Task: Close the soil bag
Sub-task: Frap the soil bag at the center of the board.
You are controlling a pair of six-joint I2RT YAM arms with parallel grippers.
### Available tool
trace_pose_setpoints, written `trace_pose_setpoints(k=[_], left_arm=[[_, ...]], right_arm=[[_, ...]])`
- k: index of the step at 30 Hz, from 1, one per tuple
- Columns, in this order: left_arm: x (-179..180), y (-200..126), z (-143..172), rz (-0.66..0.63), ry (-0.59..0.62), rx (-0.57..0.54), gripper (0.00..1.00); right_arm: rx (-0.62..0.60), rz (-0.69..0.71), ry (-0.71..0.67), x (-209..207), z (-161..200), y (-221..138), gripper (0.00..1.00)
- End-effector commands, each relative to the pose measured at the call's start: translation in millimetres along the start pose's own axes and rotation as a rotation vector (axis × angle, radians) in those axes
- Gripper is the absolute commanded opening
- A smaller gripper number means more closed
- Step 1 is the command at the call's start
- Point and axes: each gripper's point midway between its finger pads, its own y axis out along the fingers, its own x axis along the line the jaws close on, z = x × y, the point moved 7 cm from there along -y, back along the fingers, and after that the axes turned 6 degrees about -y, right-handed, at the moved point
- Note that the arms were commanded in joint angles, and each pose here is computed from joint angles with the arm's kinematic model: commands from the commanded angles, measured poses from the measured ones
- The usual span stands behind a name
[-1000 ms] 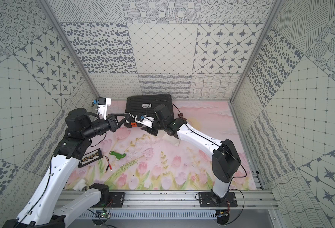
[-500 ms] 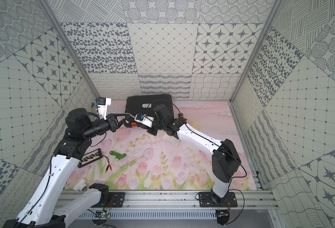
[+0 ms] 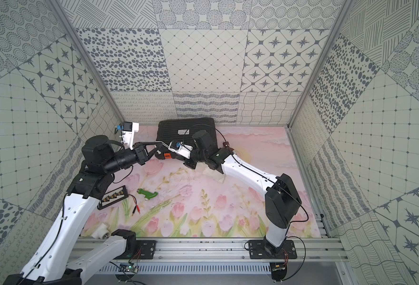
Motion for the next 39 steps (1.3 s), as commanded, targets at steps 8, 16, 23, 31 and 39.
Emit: trace_pose_setpoints(k=[8,16,23,31,39], left_arm=[[-9,-9,-13,-0.019,0.081,-0.06,0.0],[-12,-21,-25,-0.054,0.078,-0.104,0.0],[-21,-33,-37,-0.029,0.063,-0.159,0.0],[-27,-43,-48,0.009,0.046,-0.206,0.0],[-36,-51,-54,0.017,0.065,-0.238,0.0]], right_arm=[[0.065,0.127,-0.055,-12,16,-12,0.06],[0.399,0.229,-0.061,-21,115,-29,0.02],[0.684,0.246,0.012,-21,211,-42,0.07],[0.8,0.229,-0.004,-17,242,-34,0.13],[0.907,0.24,-0.028,-18,265,-41,0.16]])
